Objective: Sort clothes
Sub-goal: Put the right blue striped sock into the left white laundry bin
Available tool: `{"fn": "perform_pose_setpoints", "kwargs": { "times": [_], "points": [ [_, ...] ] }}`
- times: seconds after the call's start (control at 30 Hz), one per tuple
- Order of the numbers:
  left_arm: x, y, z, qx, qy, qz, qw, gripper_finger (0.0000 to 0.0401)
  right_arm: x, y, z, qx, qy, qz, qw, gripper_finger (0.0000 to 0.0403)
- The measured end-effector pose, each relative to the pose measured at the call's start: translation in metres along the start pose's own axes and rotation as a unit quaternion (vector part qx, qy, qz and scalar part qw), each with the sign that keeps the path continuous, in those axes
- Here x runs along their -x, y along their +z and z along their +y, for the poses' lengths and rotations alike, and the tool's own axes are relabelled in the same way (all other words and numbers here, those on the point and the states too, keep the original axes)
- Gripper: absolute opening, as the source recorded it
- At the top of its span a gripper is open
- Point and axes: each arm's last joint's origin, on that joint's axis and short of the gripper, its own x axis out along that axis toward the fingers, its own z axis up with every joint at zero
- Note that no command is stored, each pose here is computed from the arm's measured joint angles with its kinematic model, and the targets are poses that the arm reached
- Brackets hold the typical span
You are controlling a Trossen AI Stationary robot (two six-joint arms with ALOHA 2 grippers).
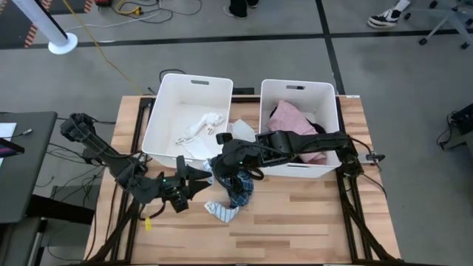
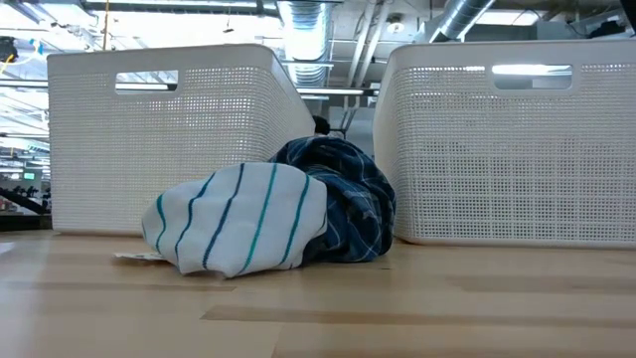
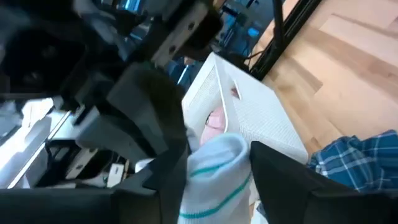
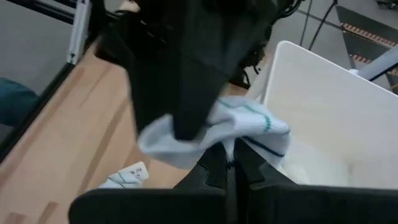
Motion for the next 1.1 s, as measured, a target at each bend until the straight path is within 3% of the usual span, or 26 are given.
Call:
{"fn": "perform_pose_setpoints", "kwargs": {
  "times": [0.37,0.57,0.73,1.1],
  "points": [
    [-0.002,0.005,-0.006,-0.035,0.015,0.012,0.999,0.0011,0.002,0.003,0.013,0.005,0.014,-0.003,1.000,0.0013],
    [0.002,0.006,-0.007,-0.053,0.028,0.032,0.998,0.0004,0.003,0.000,0.016,-0.007,0.019,0.012,1.000,0.0028],
    [0.009,0.006,-0.003,-0.071,0.052,0.058,0.994,0.0003,0.003,-0.008,0.018,-0.015,0.024,0.055,0.998,0.0062],
    [0.021,-0.017,0.028,-0.064,0.093,0.124,0.986,0.0001,0.008,-0.015,0.033,-0.031,0.032,0.100,0.994,0.0220]
  ]
}}
